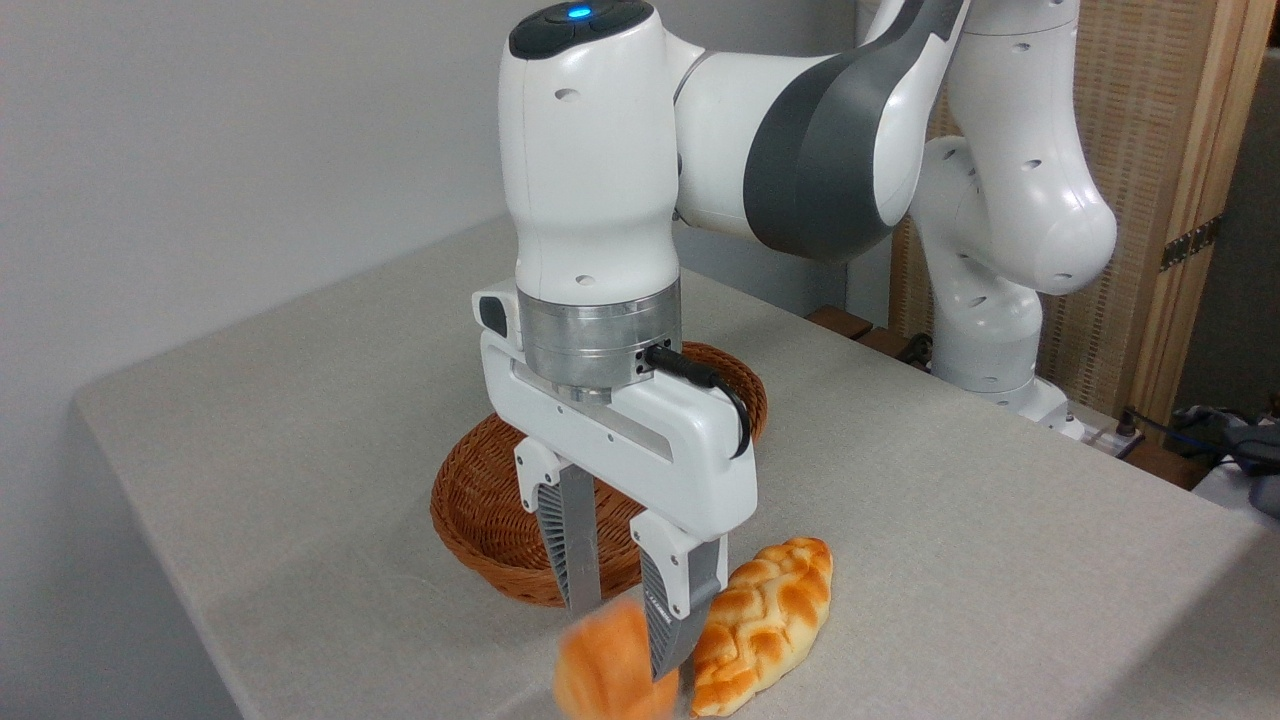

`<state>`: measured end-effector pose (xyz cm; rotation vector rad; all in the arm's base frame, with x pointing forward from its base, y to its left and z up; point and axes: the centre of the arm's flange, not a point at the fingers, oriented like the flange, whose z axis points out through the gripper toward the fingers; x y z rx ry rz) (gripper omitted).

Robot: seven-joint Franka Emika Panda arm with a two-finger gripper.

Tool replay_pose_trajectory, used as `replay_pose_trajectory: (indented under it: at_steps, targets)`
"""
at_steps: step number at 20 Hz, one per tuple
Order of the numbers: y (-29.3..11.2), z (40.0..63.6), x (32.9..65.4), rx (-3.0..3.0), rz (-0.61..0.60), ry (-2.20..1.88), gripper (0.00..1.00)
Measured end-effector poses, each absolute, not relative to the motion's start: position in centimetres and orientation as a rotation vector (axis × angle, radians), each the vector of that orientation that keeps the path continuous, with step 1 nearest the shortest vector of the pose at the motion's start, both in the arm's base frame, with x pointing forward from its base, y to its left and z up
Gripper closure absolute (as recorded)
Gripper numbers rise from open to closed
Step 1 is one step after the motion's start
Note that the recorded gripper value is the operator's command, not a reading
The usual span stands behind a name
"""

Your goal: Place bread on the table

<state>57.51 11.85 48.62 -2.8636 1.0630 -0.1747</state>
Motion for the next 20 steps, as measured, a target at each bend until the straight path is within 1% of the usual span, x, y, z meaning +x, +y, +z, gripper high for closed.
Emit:
replay_pose_trajectory:
  at_steps: [8, 10, 11, 13, 16, 19, 20]
  targets:
    - [11.8, 48.6, 57.5, -2.863, -0.175, 1.064, 0.00]
    - [10.6, 48.8, 57.6, -2.871, -0.174, 1.086, 0.00]
    - [9.1, 49.3, 57.6, -2.888, -0.171, 1.089, 0.00]
    - [5.3, 51.1, 57.4, -2.939, -0.146, 1.047, 0.00]
    - [0.2, 55.6, 56.9, -2.978, -0.103, 1.030, 0.00]
    - [-1.6, 60.1, 56.4, -2.983, -0.101, 1.034, 0.00]
    - [-1.8, 61.2, 56.3, -2.985, -0.109, 1.037, 0.00]
